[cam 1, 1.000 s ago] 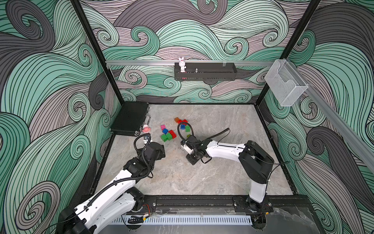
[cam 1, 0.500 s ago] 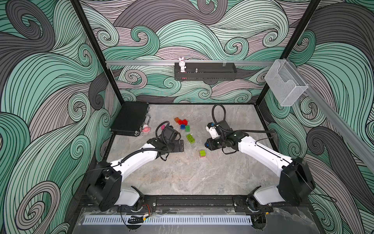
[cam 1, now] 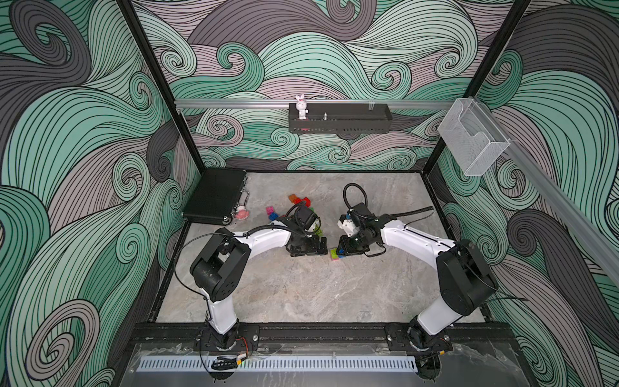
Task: Assemble the number 4 with lego
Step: Assemble the lego brick with the lego brick.
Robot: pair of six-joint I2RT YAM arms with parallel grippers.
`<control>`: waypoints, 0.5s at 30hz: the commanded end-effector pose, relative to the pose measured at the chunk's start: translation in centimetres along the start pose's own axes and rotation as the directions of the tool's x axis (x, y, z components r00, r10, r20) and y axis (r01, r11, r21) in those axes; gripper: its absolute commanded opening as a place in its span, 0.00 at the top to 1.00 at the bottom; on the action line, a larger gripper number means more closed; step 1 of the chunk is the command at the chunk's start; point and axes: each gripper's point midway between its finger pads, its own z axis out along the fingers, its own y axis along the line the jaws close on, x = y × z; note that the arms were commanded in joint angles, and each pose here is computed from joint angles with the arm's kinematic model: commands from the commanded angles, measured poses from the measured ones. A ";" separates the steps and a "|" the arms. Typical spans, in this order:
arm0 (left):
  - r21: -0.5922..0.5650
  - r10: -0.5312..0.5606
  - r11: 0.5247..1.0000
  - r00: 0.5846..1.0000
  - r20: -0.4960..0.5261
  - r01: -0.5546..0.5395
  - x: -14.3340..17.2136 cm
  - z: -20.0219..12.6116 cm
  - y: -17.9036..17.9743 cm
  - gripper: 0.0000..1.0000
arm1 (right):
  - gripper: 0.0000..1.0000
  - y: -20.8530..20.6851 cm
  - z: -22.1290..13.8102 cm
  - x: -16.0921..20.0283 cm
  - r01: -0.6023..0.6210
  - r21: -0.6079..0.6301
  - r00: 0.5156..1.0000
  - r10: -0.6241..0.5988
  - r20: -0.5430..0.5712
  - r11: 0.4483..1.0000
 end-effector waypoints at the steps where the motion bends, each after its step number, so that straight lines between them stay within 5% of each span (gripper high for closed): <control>1: -0.008 -0.035 0.999 0.999 -0.041 0.035 0.4 -0.2 -0.2 0.01 | 0.88 0.3 0.3 -1.2 -0.021 -0.011 0.999 0.022 0.025 1.000; 15: 0.004 -0.065 0.998 0.994 -0.083 0.066 0.4 1.4 -0.3 0.01 | 0.88 -1.0 2.0 -0.8 -0.047 0.088 0.999 0.047 0.004 0.995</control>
